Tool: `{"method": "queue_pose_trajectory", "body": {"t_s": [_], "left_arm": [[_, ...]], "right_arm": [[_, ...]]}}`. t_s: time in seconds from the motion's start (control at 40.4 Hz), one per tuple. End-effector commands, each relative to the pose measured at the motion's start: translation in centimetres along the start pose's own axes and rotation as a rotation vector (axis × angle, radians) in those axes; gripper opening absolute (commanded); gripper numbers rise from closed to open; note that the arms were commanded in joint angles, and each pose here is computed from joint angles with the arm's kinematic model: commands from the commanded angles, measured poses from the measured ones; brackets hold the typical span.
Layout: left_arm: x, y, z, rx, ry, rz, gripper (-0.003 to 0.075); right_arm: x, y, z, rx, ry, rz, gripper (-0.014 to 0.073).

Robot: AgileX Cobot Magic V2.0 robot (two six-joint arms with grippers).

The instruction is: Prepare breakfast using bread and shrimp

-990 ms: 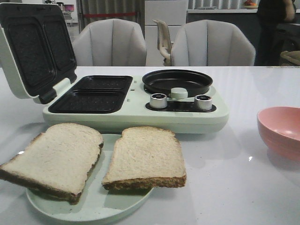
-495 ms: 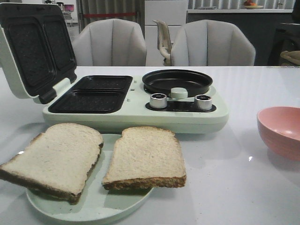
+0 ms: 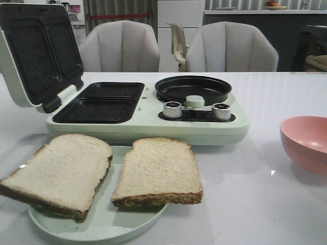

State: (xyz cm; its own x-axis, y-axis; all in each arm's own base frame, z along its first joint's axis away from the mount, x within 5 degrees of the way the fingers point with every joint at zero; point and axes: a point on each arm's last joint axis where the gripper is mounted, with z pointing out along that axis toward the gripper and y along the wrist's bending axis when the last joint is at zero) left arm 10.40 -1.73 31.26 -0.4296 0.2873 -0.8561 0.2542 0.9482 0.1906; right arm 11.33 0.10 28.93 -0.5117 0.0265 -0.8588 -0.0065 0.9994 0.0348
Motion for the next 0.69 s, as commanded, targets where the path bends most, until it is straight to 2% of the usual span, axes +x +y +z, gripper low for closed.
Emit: {"method": "queue_pose_trajectory", "body": {"t_s": [0.0, 0.173, 0.396, 0.668], "left_arm": [[-1.3, -0.7, 0.3, 0.059, -0.052, 0.153, 0.0634], [-0.7, -2.2, 1.8, 0.121, 0.030, 0.432, 0.0634], [2.6, -5.0, 3.8, 0.226, 0.082, 0.782, 0.0634], [3.7, -7.5, 5.7, 0.192, 0.071, 1.034, 0.0634]], "right_arm": [[-1.5, 0.0, -0.3, 0.005, -0.098, -0.014, 0.0555], [-1.5, 0.0, -0.3, 0.005, -0.098, -0.014, 0.0555], [-1.5, 0.0, -0.3, 0.005, -0.098, -0.014, 0.0555], [-1.5, 0.0, -0.3, 0.005, -0.098, -0.014, 0.0555]]}}
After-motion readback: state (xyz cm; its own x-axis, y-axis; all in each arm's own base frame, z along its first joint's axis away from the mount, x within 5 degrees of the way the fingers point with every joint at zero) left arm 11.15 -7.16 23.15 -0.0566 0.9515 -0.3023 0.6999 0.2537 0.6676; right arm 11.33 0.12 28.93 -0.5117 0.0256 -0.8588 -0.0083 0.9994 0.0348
